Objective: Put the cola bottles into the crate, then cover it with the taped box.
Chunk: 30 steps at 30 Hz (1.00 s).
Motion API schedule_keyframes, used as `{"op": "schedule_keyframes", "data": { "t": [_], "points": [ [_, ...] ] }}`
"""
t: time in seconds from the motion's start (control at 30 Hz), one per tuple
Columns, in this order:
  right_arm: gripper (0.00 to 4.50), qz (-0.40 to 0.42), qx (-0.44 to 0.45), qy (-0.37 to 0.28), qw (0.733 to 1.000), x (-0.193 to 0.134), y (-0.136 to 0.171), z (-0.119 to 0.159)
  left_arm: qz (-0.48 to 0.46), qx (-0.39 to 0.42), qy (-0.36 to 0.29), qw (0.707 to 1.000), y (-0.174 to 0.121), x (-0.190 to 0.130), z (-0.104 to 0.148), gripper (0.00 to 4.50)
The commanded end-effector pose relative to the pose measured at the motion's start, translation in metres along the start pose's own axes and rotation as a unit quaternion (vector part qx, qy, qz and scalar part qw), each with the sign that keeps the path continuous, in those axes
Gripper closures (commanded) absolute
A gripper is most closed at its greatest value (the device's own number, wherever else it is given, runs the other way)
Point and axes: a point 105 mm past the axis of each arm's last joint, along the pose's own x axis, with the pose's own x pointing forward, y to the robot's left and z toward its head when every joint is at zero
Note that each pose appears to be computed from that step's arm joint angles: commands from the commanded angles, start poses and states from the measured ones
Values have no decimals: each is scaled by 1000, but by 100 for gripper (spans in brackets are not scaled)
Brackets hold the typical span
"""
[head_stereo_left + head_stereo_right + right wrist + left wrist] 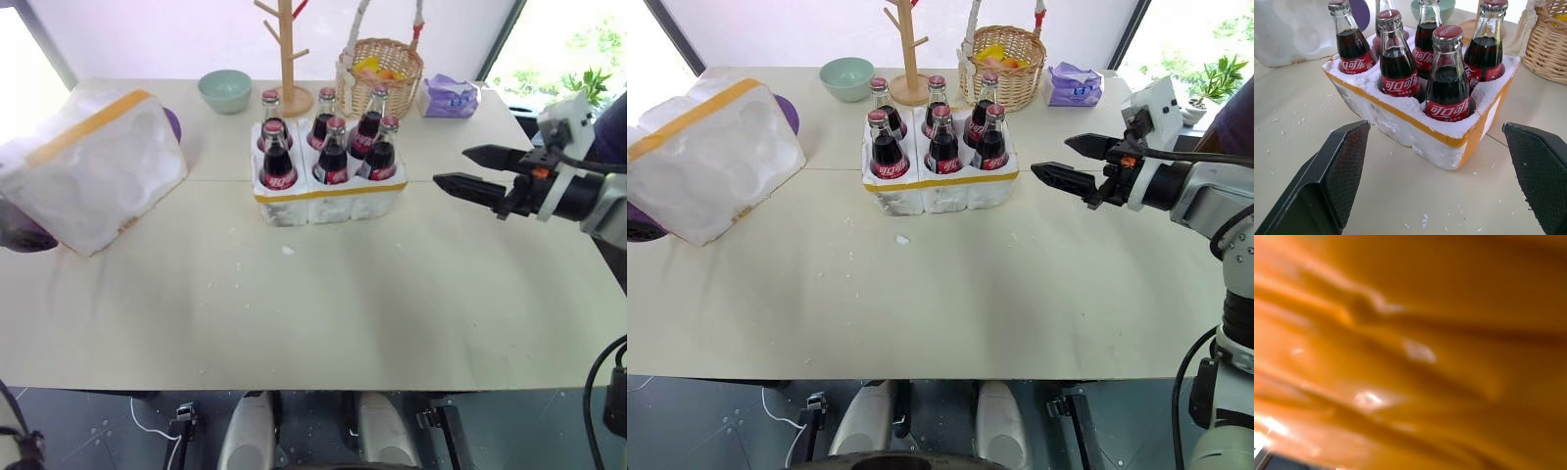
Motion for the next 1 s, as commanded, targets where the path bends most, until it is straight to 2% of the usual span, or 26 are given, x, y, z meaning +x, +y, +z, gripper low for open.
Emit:
{"op": "schedule_keyframes", "data": {
  "t": [0.03, 0.07, 0.17, 0.37, 0.4, 0.63, 0.7, 0.87, 1.0],
  "points": [
    [7, 3, -24, -24, 999, -2, 5, 13, 41, 3, -11, 999, 11, -8, 2, 0],
    [7, 5, -25, -25, 999, -2, 7, 14, 51, 0, -20, 998, 13, -8, 4, 0],
    [0, 10, -29, -26, 999, -2, 9, 16, 47, -7, -31, 998, 12, -10, 6, 79],
    [0, 9, -32, -22, 999, 0, 9, 13, 25, -9, -22, 999, 8, -11, 5, 374],
    [0, 8, -32, -23, 999, 1, 9, 14, 20, -9, -21, 1000, 7, -10, 4, 412],
    [0, 10, -36, -22, 999, 0, 11, 13, 21, 4, -13, 1000, 6, -6, 1, 418],
    [0, 18, -33, -17, 999, -2, 13, 11, 40, 11, -41, 998, 10, -6, 9, 418],
    [0, 29, -54, -21, 998, -10, 19, 19, 173, 73, -138, 972, 34, -21, 48, 418],
    [0, 19, -60, -21, 998, -17, 18, 20, 248, 121, -270, 922, 39, -49, 102, 418]
  ]
}}
